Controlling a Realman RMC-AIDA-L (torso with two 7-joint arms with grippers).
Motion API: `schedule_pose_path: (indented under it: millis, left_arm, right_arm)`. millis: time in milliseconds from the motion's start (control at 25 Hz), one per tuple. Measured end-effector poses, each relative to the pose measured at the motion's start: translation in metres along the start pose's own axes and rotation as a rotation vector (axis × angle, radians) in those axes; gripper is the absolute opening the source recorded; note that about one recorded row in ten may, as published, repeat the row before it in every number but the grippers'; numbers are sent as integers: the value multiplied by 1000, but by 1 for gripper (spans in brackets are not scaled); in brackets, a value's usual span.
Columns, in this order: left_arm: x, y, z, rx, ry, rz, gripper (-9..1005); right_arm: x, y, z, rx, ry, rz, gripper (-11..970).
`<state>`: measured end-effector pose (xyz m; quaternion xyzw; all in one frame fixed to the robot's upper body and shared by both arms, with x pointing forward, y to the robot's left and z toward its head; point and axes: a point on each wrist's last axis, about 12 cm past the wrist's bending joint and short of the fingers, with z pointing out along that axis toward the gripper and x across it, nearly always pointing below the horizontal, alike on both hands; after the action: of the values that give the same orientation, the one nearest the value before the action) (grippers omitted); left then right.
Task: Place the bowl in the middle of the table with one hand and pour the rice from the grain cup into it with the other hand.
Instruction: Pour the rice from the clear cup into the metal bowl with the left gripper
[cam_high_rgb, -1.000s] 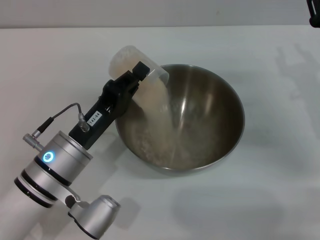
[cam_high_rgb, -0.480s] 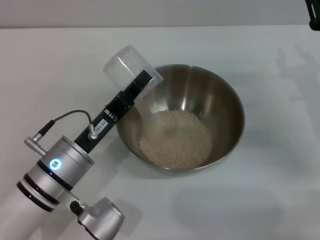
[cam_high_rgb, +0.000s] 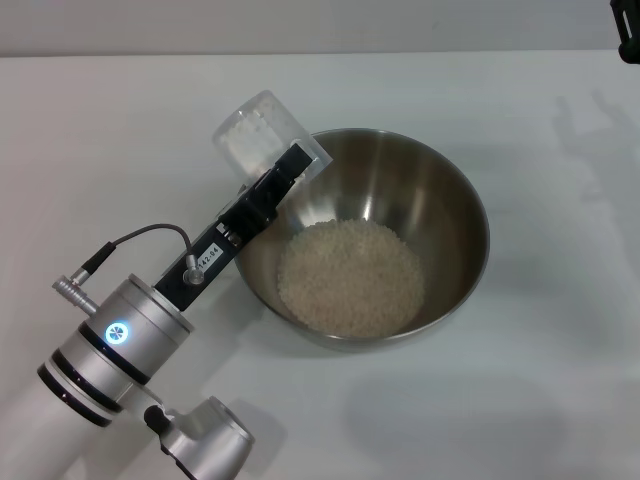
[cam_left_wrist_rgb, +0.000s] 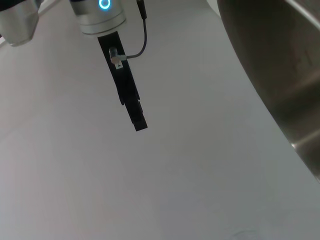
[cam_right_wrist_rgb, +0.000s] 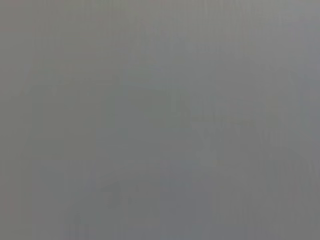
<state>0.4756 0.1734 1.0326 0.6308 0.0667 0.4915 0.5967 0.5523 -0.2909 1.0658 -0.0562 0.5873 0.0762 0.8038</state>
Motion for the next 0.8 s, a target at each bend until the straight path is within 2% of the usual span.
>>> schedule_pose_path:
  millis: [640,800]
  left_arm:
    - [0,0,-1,4,2,0,15]
    - [0,1,0,3,15,-31,16]
  right_arm:
    - [-1,0,3,-6,-6,-3,489]
    - [-1,0,3,-6,-6,-3,491]
